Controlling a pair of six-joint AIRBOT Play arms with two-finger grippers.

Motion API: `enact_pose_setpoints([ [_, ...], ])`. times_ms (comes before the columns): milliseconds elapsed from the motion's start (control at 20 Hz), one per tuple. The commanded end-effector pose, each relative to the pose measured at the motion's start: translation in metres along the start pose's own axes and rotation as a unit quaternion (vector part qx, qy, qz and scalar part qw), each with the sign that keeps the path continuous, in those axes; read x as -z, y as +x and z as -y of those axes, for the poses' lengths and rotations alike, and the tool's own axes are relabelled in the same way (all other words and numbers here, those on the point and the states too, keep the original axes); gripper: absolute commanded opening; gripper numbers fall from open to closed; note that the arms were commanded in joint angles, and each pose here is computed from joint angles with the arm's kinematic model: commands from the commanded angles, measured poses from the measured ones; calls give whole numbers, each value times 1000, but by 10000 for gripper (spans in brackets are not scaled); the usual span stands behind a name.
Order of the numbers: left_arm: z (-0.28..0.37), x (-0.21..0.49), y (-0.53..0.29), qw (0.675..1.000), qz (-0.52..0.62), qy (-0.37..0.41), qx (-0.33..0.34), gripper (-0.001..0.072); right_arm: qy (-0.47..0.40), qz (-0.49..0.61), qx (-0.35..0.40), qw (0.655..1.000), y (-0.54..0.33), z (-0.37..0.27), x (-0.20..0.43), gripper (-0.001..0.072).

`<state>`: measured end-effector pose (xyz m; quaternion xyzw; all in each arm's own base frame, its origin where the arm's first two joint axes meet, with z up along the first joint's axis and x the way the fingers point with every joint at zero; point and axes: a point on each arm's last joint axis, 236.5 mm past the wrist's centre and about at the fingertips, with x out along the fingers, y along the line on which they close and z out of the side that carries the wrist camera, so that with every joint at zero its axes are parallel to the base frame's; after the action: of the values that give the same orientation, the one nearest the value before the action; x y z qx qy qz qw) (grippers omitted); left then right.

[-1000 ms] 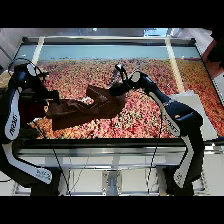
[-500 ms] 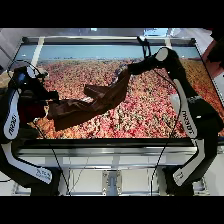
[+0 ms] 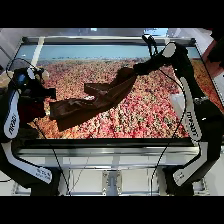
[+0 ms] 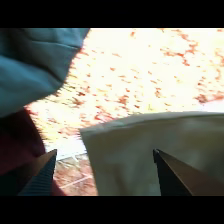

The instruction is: Fold the shirts.

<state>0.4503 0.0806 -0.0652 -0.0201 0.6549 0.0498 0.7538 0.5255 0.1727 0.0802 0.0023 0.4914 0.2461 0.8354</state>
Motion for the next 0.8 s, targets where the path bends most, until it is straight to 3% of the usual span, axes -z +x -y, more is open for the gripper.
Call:
enact_pose_setpoints([
  [0,-13,-6,6,1000,11,24,-17,703,0,-1,1,1000,-1,0,0,25],
  [350,10,18,43,997,-53,37,35,692,5,3,-12,1000,-1,-6,-2,25],
  [400,11,20,44,997,-58,36,37,618,5,3,-13,1000,-1,-6,-2,25],
  [450,13,21,44,997,-60,34,41,461,5,3,-13,1000,-1,-6,-2,25],
  [550,17,25,42,996,-71,33,49,46,5,3,-12,1000,-1,-6,-2,25],
  [600,18,29,40,995,-78,35,51,13,5,4,-12,1000,-1,-5,-2,25],
  [750,17,7,4,997,-35,45,51,13,7,7,4,1000,-8,3,-3,24],
])
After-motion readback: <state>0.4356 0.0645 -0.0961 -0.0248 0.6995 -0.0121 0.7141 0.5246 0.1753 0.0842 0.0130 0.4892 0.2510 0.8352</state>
